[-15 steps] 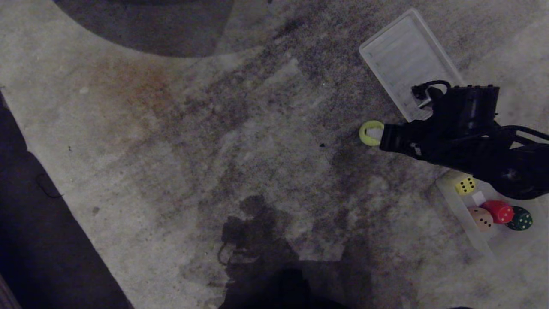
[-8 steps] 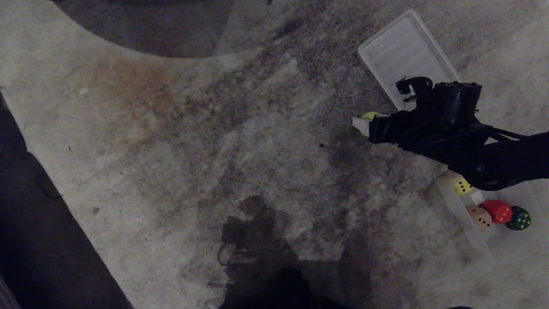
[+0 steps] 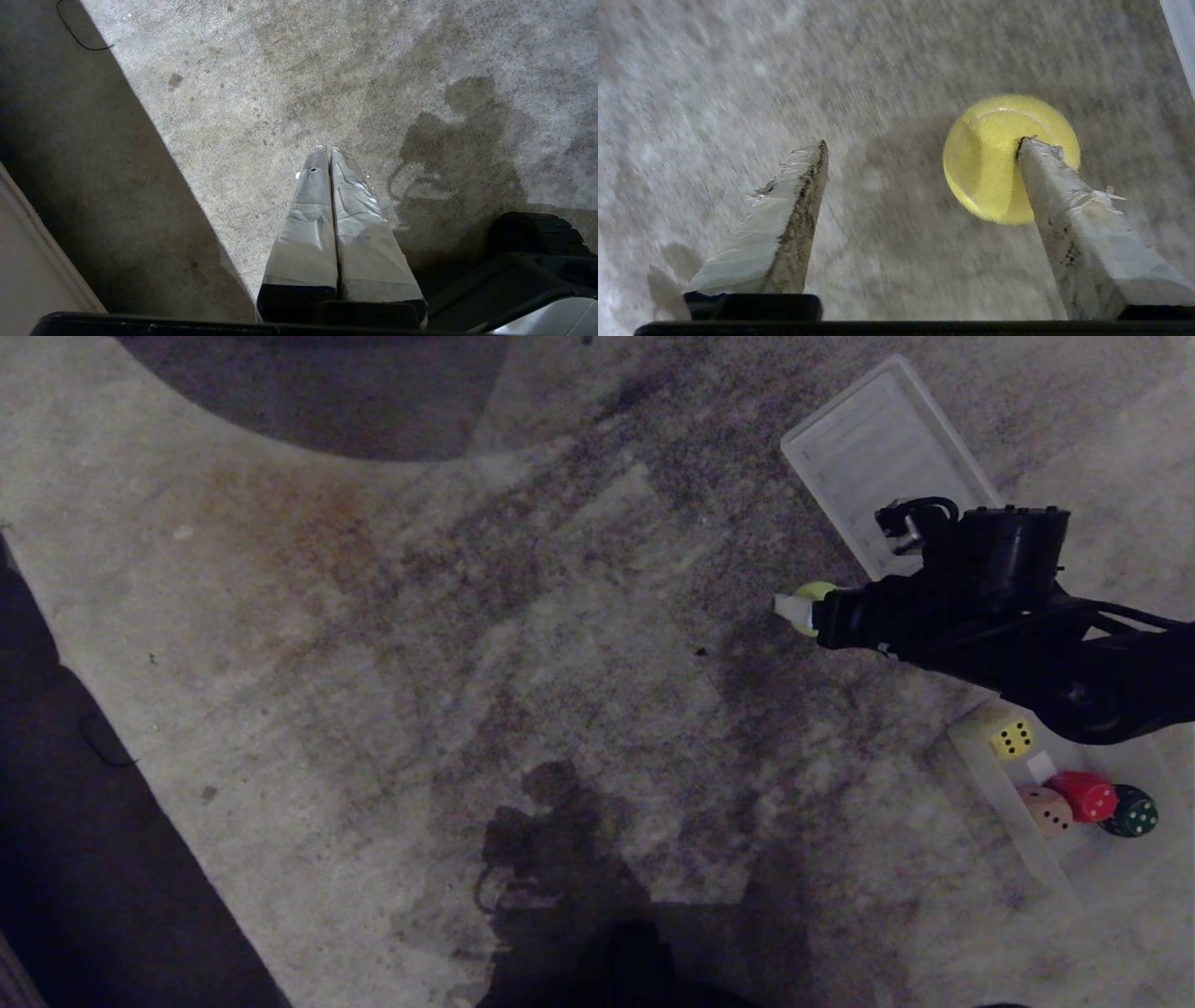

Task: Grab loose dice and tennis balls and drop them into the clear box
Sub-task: Pick up the ball on the floor

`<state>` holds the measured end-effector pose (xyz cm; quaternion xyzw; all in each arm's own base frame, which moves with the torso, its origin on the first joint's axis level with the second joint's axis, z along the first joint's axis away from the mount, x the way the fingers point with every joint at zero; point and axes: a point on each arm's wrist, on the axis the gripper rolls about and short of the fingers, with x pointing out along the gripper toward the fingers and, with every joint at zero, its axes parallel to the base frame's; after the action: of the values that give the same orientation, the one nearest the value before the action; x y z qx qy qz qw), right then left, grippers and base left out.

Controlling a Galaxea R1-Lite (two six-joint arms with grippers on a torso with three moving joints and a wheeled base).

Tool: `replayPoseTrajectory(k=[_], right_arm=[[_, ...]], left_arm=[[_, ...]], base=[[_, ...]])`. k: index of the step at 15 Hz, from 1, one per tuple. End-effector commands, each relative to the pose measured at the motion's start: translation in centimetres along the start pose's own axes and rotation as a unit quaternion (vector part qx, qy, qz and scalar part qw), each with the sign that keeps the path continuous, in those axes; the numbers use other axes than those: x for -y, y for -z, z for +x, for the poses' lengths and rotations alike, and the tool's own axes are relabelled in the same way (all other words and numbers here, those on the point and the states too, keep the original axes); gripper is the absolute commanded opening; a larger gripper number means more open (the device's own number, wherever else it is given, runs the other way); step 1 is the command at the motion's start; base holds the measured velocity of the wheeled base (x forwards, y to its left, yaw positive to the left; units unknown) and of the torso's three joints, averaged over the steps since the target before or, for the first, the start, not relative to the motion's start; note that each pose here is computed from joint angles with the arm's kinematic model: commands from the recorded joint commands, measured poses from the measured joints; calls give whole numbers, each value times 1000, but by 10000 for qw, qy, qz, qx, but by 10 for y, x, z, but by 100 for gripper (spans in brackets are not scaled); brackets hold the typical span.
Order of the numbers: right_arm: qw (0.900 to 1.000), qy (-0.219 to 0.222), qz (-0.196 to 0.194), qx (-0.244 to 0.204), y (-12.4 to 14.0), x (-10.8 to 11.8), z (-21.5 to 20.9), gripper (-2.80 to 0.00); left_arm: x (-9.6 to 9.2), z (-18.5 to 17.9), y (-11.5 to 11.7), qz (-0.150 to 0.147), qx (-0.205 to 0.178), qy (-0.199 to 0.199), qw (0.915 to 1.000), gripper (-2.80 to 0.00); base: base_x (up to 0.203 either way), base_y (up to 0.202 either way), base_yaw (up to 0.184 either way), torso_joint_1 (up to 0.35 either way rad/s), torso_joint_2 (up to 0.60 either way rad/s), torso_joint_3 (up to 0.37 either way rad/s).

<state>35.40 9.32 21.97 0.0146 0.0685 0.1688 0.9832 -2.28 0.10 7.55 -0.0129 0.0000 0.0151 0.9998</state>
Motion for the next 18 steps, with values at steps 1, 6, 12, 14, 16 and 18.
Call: replayPoseTrajectory(k=[1,6,12,14,16,18], right_arm=[[9998,-27,-20,181,-14,-2,-13,0],[9999,58,-120,85,-13,2,-14,0],[9990,157,-340,-248,9,11,4,0],[9990,158,-358,-231,12,13,10,0],[9987,187,-345,-340,22,15,20,0],[9990,206,-353,-200,28,16,29,0]], left_arm=[[0,0,0,-1,-13,-3,10000,-280],[0,0,0,-1,-13,-3,10000,-280],[0,0,0,-1,-13,-3,10000,-280],[0,0,0,-1,-13,-3,10000,-280],[0,0,0,-1,-13,-3,10000,-280],[0,0,0,-1,-13,-3,10000,-280]], base=[[0,0,0,0,0,0],[0,0,0,0,0,0],[0,0,0,0,0,0],[0,0,0,0,0,0],[0,0,0,0,0,0],[0,0,0,0,0,0]])
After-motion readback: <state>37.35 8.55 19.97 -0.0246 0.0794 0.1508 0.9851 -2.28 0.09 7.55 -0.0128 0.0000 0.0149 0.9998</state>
